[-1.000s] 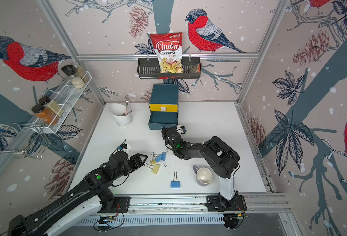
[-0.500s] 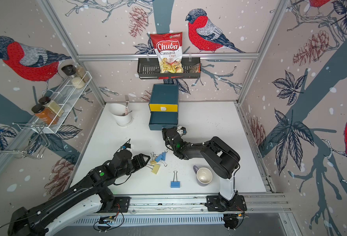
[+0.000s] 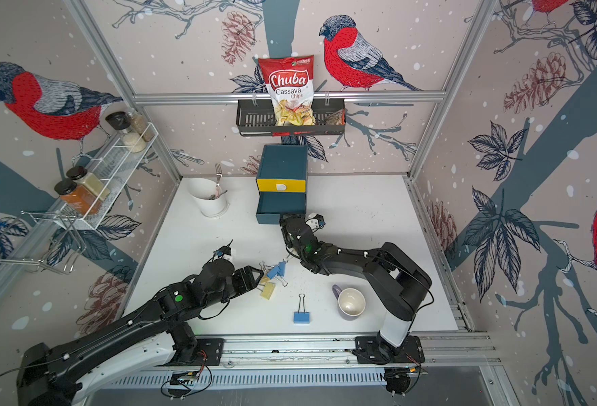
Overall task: Put the binder clips in the drawer according to color
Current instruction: Pick up the binder clip at the center of the board.
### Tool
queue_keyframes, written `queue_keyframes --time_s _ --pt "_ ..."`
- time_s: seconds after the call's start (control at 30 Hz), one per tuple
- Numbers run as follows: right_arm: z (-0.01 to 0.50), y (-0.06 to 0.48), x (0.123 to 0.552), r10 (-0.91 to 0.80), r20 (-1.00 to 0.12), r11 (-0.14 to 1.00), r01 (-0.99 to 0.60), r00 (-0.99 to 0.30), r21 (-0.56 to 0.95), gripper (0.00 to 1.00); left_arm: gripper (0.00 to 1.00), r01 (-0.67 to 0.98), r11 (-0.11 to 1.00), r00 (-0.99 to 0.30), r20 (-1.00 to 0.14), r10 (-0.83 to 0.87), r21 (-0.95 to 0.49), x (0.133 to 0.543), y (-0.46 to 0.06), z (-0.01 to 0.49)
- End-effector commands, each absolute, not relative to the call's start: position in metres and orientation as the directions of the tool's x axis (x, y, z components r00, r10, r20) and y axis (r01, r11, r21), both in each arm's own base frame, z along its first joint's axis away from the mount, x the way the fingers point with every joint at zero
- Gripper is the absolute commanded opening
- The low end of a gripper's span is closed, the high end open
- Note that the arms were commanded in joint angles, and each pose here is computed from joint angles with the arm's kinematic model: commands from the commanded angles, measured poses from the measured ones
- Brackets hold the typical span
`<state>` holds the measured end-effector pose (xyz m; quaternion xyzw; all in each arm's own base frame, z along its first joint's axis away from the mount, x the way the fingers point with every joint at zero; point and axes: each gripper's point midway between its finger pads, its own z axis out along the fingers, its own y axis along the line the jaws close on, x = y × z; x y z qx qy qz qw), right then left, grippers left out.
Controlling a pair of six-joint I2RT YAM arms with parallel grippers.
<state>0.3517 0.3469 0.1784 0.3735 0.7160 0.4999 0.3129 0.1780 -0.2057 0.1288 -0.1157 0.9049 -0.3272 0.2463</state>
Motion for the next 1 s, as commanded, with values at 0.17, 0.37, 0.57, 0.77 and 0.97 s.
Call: queue_keyframes --time_s 0.17,0.37,0.57,0.77,0.97 --pt "0.207 0.244 0.342 0.679 -0.542 0.703 0.228 -0.495 0.673 0.78 0.79 -0.046 0.848 -0.923 -0.303 -0.239 -0.528 0.134 -0.236 0.104" --pt "0.233 0.169 0.328 0.527 -0.686 0.843 0.202 -0.501 0.499 0.85 0.83 0.030 0.910 -0.972 -0.224 -0.070 -0.414 0.084 -0.279 0.081" --pt "0.257 0.136 0.312 0.440 -0.745 0.894 0.166 -0.502 0.416 0.86 0.86 0.103 0.948 -0.980 -0.195 0.045 -0.301 0.065 -0.311 0.056" --pt "0.261 0.133 0.305 0.435 -0.742 0.893 0.139 -0.510 0.428 0.86 0.88 0.127 0.969 -0.973 -0.215 0.080 -0.213 0.073 -0.326 0.043" --pt "0.264 0.132 0.303 0.448 -0.739 0.885 0.135 -0.502 0.445 0.86 0.88 0.157 0.976 -0.971 -0.204 0.124 -0.154 0.073 -0.339 0.033"
